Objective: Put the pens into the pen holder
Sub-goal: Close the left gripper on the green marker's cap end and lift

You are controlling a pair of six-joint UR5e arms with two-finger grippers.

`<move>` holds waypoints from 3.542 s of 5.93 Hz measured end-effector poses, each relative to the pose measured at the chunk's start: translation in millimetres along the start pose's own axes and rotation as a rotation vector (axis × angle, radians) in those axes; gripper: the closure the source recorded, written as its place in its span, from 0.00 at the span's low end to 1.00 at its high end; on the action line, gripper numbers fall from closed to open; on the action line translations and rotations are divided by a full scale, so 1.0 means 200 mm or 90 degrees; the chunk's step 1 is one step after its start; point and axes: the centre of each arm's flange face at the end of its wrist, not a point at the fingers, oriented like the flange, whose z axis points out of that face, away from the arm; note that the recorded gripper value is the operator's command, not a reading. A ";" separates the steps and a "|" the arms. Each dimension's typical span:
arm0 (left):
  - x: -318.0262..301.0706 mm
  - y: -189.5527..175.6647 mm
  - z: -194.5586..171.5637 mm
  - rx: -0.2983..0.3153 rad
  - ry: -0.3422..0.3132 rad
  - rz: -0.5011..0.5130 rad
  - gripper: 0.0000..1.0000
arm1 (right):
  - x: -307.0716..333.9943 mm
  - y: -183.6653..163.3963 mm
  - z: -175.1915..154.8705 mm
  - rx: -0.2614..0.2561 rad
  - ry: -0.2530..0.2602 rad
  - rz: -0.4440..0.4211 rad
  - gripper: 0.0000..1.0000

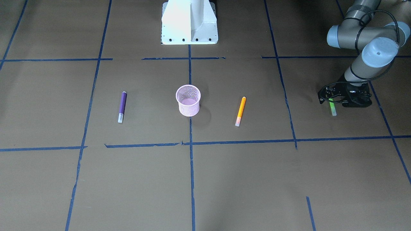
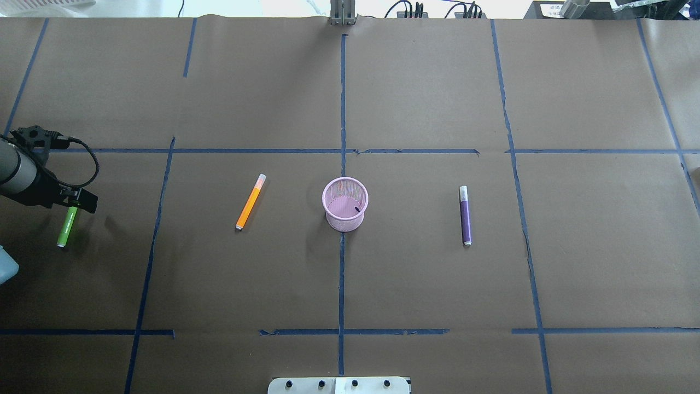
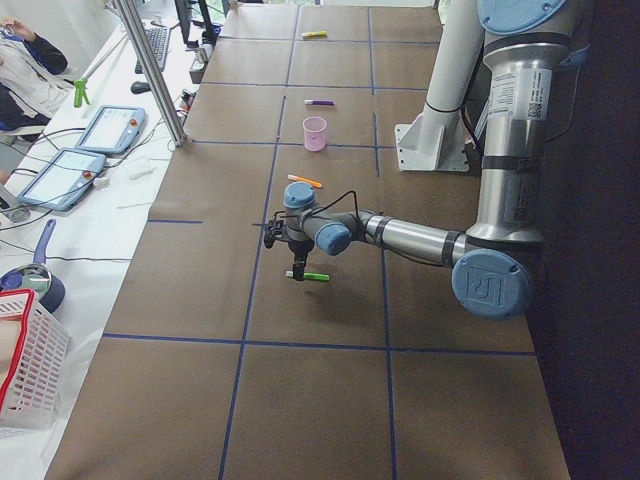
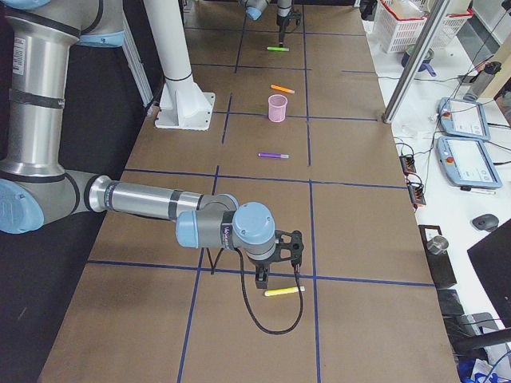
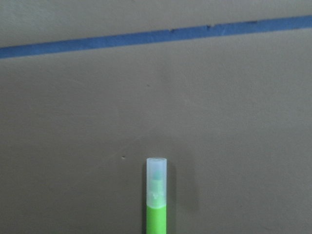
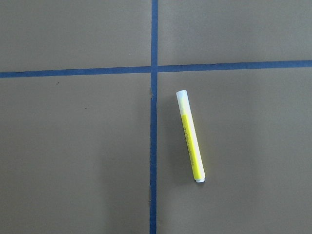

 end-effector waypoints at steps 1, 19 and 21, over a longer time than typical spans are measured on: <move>-0.01 -0.01 0.04 0.007 0.009 0.009 0.03 | 0.00 0.00 0.00 0.000 -0.004 0.001 0.00; -0.14 -0.08 0.02 0.004 0.049 0.013 0.15 | 0.02 0.00 0.02 -0.004 -0.008 0.009 0.00; -0.11 -0.06 0.05 -0.003 0.049 0.019 0.28 | 0.02 0.00 0.02 -0.004 -0.008 0.009 0.00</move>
